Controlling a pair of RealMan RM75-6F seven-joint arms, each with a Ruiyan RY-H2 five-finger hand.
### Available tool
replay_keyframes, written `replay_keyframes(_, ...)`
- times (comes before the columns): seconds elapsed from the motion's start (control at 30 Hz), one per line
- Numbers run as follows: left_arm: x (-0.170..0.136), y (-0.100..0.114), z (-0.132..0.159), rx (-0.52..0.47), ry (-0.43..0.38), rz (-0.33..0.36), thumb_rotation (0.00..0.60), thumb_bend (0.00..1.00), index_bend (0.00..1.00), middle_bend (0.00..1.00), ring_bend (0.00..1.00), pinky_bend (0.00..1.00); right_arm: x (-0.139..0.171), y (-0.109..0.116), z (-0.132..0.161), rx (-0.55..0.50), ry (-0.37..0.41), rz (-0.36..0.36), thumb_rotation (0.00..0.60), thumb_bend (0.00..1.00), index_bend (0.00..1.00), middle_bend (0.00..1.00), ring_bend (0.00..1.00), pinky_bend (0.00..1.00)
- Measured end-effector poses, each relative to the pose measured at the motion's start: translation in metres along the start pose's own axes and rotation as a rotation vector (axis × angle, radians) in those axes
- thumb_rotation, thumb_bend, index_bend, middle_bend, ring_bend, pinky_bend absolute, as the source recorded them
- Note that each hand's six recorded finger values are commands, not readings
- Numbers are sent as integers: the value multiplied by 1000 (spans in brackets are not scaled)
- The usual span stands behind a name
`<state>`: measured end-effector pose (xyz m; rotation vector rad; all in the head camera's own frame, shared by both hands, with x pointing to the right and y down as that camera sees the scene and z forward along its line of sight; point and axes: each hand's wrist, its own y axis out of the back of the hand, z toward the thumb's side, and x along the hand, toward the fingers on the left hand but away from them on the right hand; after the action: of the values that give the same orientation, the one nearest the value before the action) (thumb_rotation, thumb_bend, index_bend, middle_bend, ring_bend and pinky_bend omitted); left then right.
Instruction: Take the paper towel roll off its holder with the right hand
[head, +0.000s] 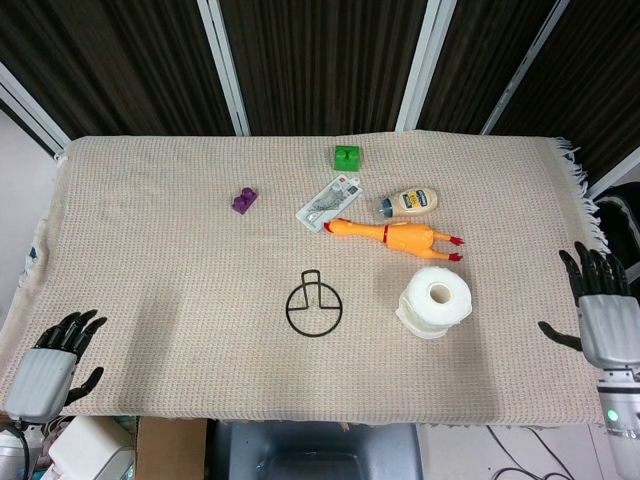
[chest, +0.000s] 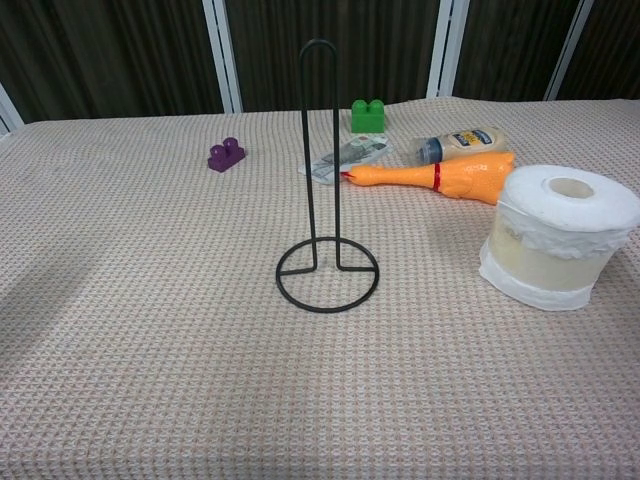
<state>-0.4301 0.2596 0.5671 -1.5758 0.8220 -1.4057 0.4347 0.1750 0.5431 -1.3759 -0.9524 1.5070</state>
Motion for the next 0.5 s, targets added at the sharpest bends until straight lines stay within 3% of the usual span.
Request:
replay_keyframes(0.13, 0, 2, -1, -4, 8, 9, 600, 304, 179, 131, 123, 283, 17, -12, -5, 2, -16, 42, 600, 81, 0, 0, 0, 0)
replay_keyframes(0.5, 2, 2, -3, -8, 22, 14, 600, 302, 179, 131, 122, 282, 17, -22, -9, -43, -8, 82, 600, 81, 0, 0, 0, 0)
